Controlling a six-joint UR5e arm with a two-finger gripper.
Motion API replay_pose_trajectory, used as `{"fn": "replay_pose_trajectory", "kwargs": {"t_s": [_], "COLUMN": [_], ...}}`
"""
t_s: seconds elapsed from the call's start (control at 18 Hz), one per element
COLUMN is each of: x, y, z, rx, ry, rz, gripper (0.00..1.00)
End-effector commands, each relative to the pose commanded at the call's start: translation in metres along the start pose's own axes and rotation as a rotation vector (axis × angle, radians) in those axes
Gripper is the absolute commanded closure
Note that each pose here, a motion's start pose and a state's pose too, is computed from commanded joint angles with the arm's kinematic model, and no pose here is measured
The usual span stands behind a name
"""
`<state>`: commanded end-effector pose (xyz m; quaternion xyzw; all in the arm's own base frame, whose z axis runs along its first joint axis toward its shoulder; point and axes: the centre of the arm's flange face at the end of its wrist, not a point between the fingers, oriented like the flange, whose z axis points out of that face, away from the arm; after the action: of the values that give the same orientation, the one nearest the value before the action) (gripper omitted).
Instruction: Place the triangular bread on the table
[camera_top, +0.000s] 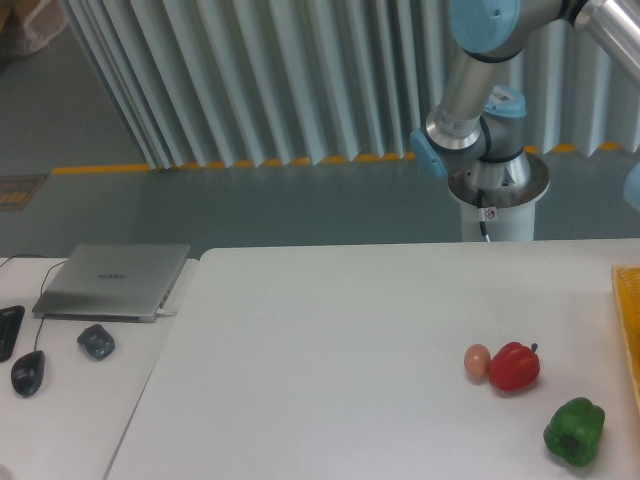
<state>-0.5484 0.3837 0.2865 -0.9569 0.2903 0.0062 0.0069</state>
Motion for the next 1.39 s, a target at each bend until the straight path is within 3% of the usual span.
{"fn": "replay_pose_trajectory", "kwargs": {"t_s": [0.22,0.5,0.83,1.17,1.28,1.39], "x": [-0.010,-0.006,0.015,0.039,0.050,0.066], "y": [-0.002,-0.003,-0.017,-0.098,-0.127,-0.150], "z": [-0.033,-0.047,-0.086,-0.087,-0.082,-0.065], "rx": [0.054,0.089,0.200,0.203,0.147,0.016], "ry": [0.043,0.046,0.102,0.157,0.177,0.206], "rz": [-0.075,-0.084,-0.129,-0.148,-0.095,-0.014], "gripper": [0.64,0.64,0.64,0.63,0.63,0.63]}}
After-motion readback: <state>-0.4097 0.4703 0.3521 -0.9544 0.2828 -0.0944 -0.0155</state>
